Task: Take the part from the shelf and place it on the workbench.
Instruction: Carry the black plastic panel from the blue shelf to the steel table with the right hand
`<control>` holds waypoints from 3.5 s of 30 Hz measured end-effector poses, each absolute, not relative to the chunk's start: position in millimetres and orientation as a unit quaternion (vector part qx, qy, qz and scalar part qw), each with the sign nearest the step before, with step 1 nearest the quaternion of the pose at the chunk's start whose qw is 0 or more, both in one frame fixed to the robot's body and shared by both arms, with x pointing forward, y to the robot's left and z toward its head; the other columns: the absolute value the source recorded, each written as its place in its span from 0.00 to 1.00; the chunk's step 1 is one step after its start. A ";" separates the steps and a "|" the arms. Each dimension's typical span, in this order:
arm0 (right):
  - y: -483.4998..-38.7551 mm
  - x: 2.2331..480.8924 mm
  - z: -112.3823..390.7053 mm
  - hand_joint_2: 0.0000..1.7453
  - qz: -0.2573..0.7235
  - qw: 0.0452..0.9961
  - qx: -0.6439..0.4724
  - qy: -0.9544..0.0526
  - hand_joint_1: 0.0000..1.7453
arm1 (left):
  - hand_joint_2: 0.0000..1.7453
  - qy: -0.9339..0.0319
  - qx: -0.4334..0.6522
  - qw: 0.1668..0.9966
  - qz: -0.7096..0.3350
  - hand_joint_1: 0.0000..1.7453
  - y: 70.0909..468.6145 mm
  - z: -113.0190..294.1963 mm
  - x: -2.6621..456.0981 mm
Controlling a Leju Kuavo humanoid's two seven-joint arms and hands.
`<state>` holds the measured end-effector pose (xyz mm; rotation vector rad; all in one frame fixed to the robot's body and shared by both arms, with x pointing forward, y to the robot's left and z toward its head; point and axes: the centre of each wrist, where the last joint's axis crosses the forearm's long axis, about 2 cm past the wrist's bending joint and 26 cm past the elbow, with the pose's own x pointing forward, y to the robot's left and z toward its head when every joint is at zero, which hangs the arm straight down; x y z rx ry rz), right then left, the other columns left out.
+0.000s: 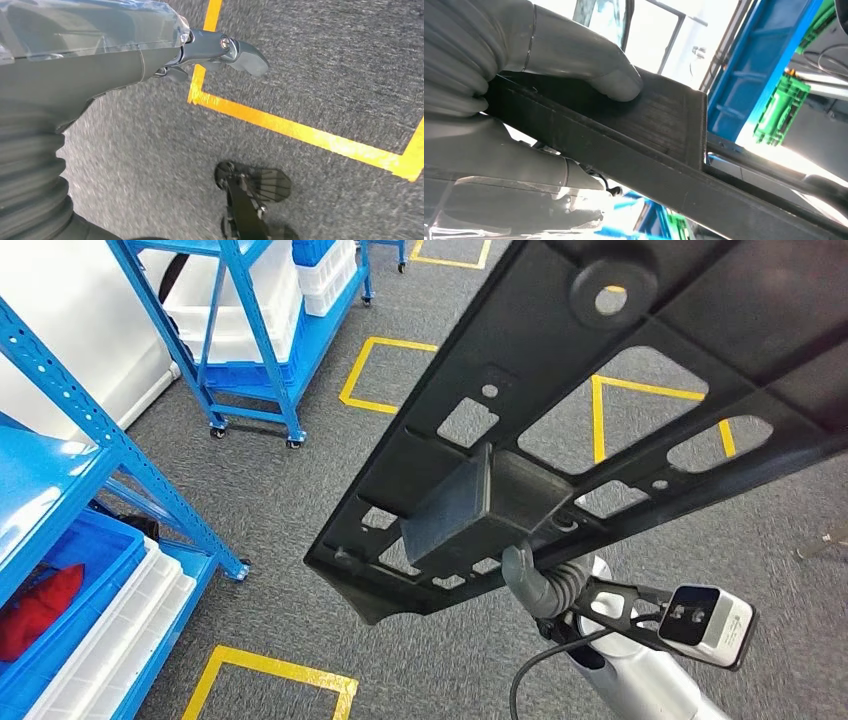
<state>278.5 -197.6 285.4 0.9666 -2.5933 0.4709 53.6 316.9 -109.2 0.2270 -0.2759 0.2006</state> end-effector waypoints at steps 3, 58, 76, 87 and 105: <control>-197.5 278.6 285.1 1.00 0.166 0.167 0.340 -0.911 1.00 | 1.00 -0.137 0.113 0.979 0.100 0.00 316.7 -109.2 53.7; -186.9 272.2 274.1 1.00 0.181 0.181 0.337 -0.906 1.00 | 1.00 -0.140 0.111 0.978 0.106 0.00 315.3 -109.7 50.5; -185.3 273.6 276.0 1.00 0.184 0.182 0.338 -0.905 1.00 | 1.00 -0.140 0.109 0.979 0.104 0.00 314.3 -110.1 47.9; -184.2 275.0 272.0 1.00 0.178 0.186 0.340 -0.905 1.00 | 1.00 -0.141 0.121 0.976 0.112 0.00 315.0 -110.2 46.1; -177.5 272.3 272.1 1.00 0.167 0.184 0.332 -0.910 1.00 | 1.00 -0.141 0.124 0.976 0.111 0.00 316.1 -110.2 46.0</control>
